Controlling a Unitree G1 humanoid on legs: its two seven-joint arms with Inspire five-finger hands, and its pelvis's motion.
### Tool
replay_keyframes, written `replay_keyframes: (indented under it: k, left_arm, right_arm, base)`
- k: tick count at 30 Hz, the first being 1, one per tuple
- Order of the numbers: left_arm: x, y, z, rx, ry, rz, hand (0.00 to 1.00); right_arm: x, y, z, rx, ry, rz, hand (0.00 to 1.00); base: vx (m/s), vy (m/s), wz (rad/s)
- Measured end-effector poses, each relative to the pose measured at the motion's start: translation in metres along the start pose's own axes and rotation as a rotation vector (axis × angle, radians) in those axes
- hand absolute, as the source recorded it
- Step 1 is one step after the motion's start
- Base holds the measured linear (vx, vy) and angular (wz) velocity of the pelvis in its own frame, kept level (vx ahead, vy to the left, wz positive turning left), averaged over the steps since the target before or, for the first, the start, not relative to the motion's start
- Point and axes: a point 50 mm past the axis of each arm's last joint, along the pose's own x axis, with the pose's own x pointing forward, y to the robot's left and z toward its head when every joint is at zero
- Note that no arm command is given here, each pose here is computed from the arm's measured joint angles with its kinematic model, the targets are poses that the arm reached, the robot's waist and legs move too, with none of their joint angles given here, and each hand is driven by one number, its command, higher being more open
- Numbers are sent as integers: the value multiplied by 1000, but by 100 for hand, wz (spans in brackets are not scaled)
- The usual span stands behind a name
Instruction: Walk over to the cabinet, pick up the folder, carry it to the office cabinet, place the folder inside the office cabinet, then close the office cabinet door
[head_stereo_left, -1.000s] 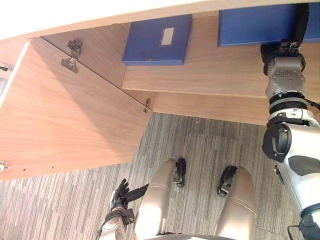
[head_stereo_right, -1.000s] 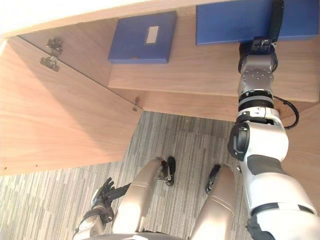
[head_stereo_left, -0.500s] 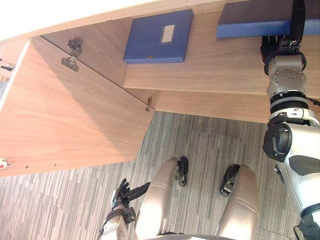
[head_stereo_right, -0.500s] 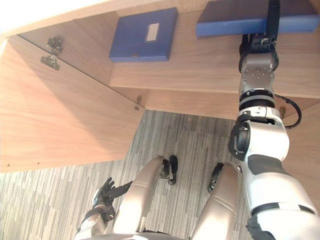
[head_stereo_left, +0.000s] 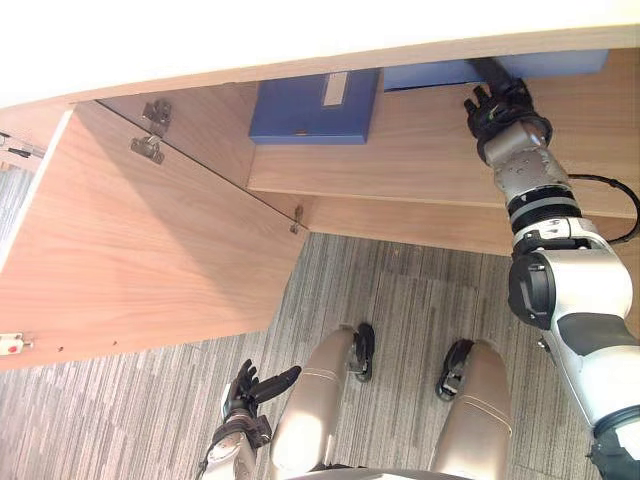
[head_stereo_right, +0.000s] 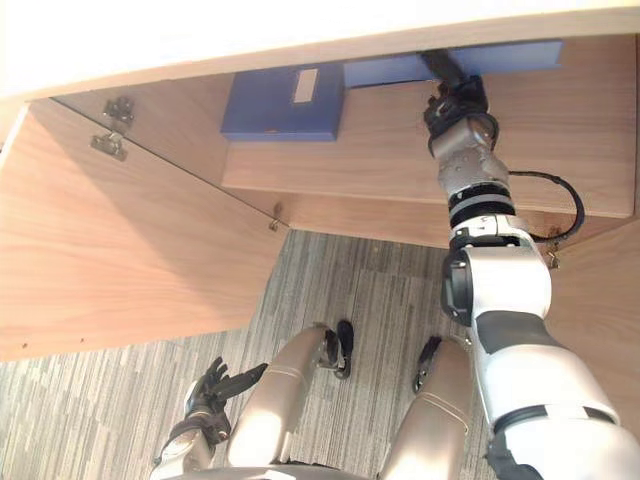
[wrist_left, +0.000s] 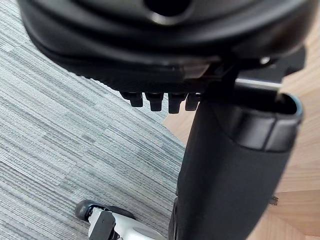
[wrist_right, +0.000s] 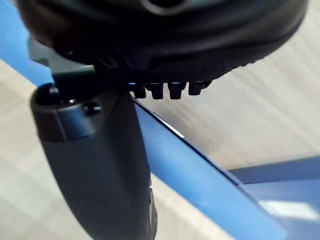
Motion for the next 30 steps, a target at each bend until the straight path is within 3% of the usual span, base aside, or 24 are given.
replay_keyframes:
  k: [4, 15, 23, 30]
  left_arm:
    - [0, 2, 1, 5, -3, -10, 100]
    - [-5, 14, -11, 28, 37, -44, 100]
    - [-7, 20, -19, 40, 74, -40, 100]
    - [-8, 25, -21, 45, 85, -25, 100]
  right_arm:
    - [1, -8, -22, -320, 90, 74, 100]
    - [-6, -44, -58, -1136, 113, 247, 100]
    - [-19, -43, -105, -1472, 179, 410, 100]
    - [-25, -40, -120, -1586, 177, 462, 100]
  base:
    - [53, -13, 0]
    - [30, -15, -4]
    - [49, -6, -7]
    - [37, 19, -7]
